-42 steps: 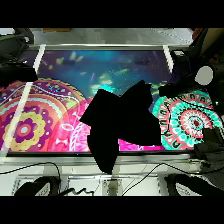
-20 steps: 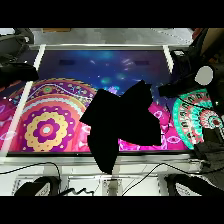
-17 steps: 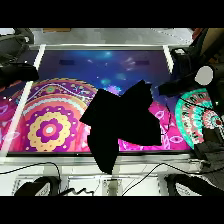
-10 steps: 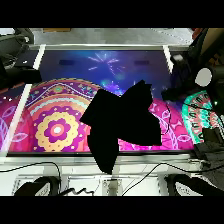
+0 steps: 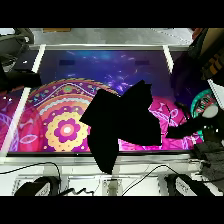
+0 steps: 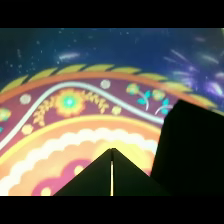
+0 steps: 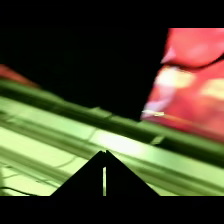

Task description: Fold the clothes and pants, and hang the long-sleeved shirts on hangers.

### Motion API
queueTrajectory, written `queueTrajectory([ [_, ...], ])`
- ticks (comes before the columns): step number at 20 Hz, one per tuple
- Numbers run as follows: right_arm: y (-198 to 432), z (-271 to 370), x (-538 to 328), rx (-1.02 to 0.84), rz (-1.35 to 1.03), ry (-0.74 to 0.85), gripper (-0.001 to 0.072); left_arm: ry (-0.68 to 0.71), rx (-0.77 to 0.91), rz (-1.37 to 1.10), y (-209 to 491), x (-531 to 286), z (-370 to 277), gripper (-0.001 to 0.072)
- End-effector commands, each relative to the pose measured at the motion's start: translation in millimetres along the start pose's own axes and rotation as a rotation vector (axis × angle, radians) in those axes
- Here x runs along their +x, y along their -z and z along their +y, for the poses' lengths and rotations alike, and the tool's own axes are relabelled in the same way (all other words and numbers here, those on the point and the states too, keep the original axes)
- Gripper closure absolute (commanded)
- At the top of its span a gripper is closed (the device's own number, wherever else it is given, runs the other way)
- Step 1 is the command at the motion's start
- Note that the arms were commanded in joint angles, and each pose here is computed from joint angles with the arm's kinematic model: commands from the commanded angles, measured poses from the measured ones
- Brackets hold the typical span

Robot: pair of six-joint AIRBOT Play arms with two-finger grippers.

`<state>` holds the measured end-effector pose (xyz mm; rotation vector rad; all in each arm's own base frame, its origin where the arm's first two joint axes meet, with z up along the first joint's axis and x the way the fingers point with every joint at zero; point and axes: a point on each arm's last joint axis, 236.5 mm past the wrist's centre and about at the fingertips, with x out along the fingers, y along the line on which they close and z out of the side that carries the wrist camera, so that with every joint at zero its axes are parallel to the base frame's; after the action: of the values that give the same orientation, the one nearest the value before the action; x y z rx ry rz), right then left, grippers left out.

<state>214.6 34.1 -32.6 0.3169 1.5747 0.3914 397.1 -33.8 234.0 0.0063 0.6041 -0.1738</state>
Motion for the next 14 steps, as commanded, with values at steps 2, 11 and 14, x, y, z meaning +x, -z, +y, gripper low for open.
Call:
queueTrajectory([
  [2, 26.3, 2.2, 40.0, 0.263, -0.018, -0.104, 0.0371, 0.031, -0.012, 0.052, 12.3, -0.8, -7.5, 0.0686],
  [11, -10.9, -16.9, 62.2, 0.633, -0.165, -0.129, 0.0236, 0.097, -0.053, 0.039, 8.8, -1.7, -23.3, 0.0686],
  [14, -5.8, -18.9, 76.8, 0.686, -0.108, -0.147, 0.0237, 0.097, -0.053, 0.039, 8.8, -1.7, -23.3, 0.0686],
])
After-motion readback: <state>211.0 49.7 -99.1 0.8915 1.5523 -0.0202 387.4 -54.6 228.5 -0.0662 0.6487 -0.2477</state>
